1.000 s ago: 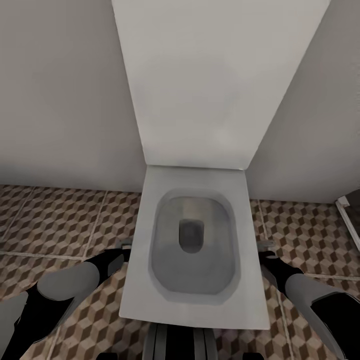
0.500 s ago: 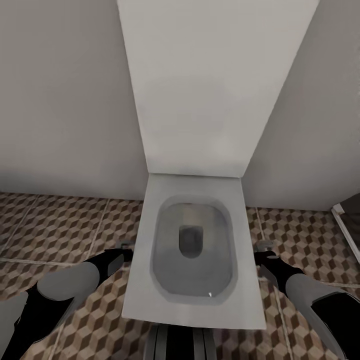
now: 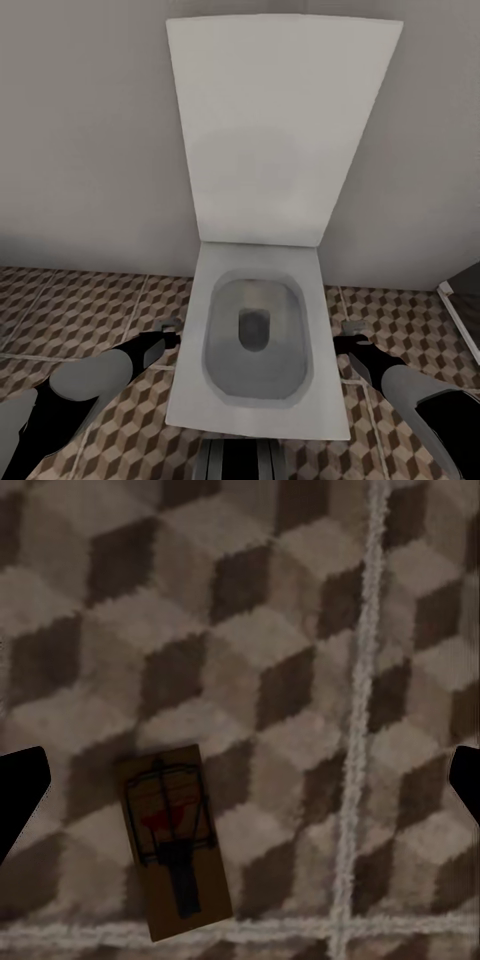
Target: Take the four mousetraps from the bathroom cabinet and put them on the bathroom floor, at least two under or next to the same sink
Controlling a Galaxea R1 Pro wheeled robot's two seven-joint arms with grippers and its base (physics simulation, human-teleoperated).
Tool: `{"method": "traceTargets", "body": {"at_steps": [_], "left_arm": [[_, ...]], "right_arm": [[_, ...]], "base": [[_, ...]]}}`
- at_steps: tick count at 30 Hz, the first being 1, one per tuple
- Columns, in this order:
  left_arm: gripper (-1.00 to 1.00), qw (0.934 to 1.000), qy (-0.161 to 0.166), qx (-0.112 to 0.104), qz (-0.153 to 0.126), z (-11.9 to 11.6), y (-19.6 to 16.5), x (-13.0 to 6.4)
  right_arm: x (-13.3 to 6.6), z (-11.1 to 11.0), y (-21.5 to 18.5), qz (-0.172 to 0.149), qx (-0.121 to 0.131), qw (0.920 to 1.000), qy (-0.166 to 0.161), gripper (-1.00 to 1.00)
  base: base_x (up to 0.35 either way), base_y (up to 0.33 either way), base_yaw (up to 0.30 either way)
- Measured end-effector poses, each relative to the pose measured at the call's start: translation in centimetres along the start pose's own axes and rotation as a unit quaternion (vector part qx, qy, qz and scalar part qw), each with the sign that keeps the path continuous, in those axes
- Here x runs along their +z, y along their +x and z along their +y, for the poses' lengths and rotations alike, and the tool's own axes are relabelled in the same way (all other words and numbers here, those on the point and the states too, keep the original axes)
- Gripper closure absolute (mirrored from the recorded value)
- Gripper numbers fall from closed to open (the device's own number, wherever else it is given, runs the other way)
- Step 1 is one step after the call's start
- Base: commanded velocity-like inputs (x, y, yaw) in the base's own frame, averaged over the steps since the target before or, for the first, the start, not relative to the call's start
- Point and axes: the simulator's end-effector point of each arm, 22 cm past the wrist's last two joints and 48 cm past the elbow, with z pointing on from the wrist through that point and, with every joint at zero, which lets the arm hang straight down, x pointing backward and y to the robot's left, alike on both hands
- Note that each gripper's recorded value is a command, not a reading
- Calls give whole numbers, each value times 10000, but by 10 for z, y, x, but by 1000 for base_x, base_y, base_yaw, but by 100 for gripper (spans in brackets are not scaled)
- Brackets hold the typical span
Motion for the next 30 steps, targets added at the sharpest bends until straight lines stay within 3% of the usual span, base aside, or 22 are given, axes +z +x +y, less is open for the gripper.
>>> {"method": "traceTargets", "body": {"at_steps": [8, 21, 30], "left_arm": [[-100, 10000, -53, -23, -25, 7, -13, -15], [-100, 9999, -158, -31, -37, 21, -30, -39], [-100, 9994, -273, 1, 193, 41, -5, -51]], "right_arm": [[-14, -8, -12, -1, 6, 10000, 61, -100], [-39, -52, -42, -312, 39, 9968, 737, -100], [-57, -96, -31, -161, -5, 9948, 1007, -100]], "base": [[0, 0, 0], [0, 0, 0], [0, 0, 0]]}}
